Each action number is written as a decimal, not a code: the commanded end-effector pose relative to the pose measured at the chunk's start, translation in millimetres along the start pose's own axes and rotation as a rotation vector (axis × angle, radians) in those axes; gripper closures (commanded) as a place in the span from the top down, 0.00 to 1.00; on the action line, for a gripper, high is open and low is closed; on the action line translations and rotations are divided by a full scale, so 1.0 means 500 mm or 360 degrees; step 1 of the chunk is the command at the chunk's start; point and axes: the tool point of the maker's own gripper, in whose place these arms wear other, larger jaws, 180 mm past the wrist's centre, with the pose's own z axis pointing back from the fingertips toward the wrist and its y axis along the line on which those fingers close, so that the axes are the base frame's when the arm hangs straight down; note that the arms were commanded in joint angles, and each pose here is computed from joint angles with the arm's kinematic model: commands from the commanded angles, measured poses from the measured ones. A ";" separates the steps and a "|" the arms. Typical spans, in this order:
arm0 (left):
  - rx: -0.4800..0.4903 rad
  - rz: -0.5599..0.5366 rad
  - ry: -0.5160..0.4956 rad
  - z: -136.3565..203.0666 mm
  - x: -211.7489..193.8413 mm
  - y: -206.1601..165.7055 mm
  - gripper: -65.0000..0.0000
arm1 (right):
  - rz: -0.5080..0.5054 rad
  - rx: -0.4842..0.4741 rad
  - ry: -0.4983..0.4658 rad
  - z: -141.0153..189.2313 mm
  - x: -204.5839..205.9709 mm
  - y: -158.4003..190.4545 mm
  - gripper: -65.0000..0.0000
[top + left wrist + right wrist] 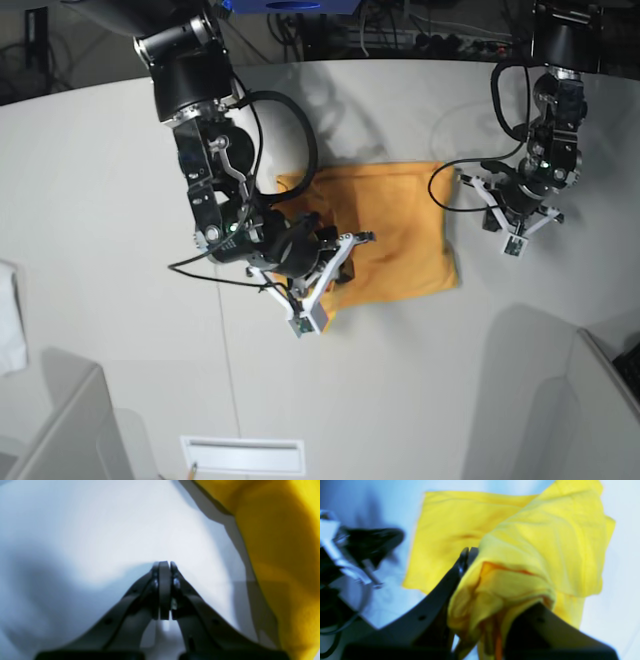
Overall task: Fold the T-shirt properly
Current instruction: 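Grasp the strip's other end with the right gripper, then fold the held end with the right gripper over onto the shirt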
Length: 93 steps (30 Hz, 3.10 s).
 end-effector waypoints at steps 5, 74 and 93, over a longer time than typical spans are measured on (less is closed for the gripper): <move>0.0059 -0.0061 0.0007 0.014 0.009 0.039 0.00 | 0.0063 0.0054 -0.0103 0.004 0.054 0.037 0.00; 0.0600 0.0238 -0.0033 0.230 -0.097 0.270 0.00 | 0.0318 0.0314 0.0021 -0.127 -0.013 0.262 0.81; 0.0597 0.0262 -0.0042 0.226 -0.098 0.266 0.00 | 0.0439 0.0708 -0.0083 -0.099 0.000 0.424 0.81</move>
